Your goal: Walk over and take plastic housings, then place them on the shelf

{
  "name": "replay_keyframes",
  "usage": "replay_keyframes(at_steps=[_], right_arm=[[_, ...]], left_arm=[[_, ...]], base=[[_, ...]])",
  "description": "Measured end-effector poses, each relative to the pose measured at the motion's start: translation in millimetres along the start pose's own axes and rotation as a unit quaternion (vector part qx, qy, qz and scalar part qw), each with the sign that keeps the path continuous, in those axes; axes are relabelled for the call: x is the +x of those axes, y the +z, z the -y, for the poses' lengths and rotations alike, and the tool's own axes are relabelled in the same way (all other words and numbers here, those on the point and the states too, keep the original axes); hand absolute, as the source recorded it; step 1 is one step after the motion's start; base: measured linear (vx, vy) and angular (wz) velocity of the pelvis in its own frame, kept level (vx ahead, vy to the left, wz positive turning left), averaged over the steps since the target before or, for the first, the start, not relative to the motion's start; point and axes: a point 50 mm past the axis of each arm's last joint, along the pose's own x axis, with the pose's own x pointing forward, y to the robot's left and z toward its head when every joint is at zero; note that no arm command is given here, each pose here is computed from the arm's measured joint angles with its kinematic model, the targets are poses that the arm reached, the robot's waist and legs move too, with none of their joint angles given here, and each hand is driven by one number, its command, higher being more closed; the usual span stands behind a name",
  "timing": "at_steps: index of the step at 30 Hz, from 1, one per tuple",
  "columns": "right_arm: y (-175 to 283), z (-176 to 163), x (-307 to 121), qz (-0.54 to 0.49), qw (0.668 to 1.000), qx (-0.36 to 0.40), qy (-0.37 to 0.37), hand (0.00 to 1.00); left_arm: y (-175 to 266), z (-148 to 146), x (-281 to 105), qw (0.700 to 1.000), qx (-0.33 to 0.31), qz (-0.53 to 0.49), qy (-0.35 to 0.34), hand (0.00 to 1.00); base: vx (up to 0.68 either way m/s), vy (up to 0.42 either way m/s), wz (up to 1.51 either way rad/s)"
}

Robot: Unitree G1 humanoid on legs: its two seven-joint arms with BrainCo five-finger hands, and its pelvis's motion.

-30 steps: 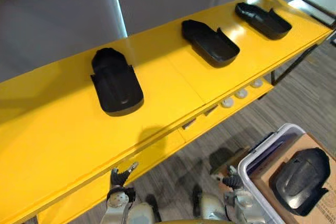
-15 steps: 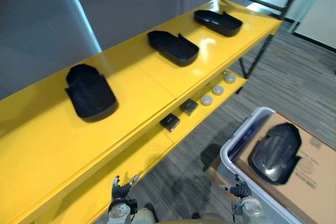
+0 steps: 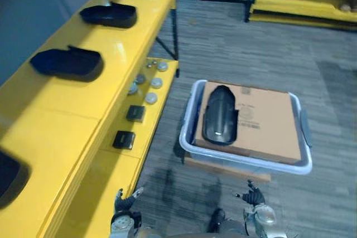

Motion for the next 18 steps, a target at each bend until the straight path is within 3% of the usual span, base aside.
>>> replay_keyframes(at_steps=[6,18], right_arm=[[-14,11,-2,-0.033,0.996,0.069,-0.045,0.0],[-23,31,-5,-0.049,0.984,0.14,-0.095,0.0]], left_arm=[[-5,-12,-1,1.0,-0.004,-0.001,0.015,0.0],[-10,-23,0,1.0,-0.001,-0.008,0.027,0.0]], base=[[0.12,0.072,-0.44],[0.11,0.04,0.15]])
